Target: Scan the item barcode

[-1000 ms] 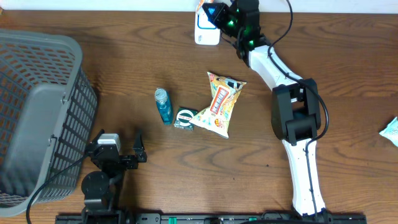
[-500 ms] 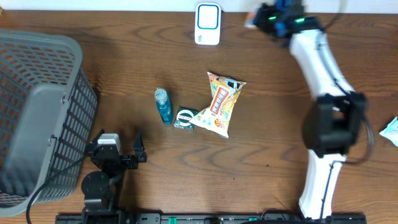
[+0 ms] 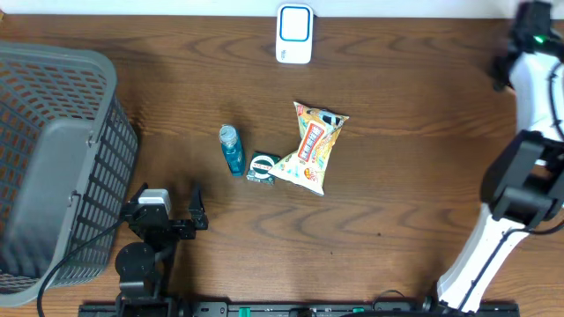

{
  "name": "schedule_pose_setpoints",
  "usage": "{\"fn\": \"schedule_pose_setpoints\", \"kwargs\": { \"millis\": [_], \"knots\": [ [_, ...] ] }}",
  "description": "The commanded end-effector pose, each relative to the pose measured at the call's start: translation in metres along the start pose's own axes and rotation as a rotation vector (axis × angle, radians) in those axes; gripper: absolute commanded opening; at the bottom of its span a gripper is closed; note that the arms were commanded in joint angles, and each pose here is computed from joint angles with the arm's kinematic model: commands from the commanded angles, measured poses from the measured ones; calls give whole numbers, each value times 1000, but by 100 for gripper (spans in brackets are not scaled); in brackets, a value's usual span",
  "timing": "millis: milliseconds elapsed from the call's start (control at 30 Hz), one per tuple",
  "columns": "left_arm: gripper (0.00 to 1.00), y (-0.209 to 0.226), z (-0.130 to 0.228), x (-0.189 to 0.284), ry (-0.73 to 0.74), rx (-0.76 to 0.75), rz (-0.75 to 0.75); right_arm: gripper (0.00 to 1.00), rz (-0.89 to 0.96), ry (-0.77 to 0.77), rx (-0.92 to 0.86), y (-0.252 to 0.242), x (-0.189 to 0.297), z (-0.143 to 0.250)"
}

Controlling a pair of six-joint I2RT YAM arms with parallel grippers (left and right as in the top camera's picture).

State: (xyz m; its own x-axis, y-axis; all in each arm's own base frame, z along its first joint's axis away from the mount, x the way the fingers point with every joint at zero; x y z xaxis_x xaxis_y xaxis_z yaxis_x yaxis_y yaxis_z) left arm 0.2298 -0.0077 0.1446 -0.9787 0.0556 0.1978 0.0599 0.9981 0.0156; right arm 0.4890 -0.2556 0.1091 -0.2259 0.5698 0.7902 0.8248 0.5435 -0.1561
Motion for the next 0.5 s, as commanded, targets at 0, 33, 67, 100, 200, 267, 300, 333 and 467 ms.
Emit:
{"fn": "schedule_pose_setpoints", "kwargs": {
  "millis": [0,33,67,100,200,267,300,333,467],
  "knots": [
    [100,-1,13,-1,38,-9,10,1,154,25,30,-53,-34,-1],
    [100,-1,13,-1,38,-9,10,1,165,46,20,-63,-39,0],
    [100,-1,13,-1,38,-9,9,1,164,68,12,-70,-43,2],
    [100,-1,13,-1,38,-9,10,2,153,87,5,-74,-45,4],
    [100,-1,13,-1,38,-9,10,65,124,114,2,-74,-41,7],
    [100,-1,13,-1,38,-9,10,99,111,114,4,-67,-35,8],
    [100,-1,13,-1,38,-9,10,99,105,112,-4,-63,-31,9],
    [100,-1,13,-1,38,-9,10,99,98,108,-13,-56,-25,10],
    [100,-1,13,-1,38,-9,10,99,13,88,-27,-14,10,16]
  ]
}}
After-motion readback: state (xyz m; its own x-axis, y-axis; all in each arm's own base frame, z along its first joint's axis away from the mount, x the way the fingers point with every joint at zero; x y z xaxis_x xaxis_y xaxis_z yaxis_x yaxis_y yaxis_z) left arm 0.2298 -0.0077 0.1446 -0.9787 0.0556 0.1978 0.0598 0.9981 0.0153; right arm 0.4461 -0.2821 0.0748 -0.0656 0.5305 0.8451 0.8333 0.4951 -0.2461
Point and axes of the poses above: each gripper's point midway between its finger pads, its own x axis back along the fingers, its own y axis along the line the jaws close on, z = x × y, the point moved 1 cm from there along x, back along the fingers, and after that the axes turned 7 degrees about -x, right-handed, at the moved point
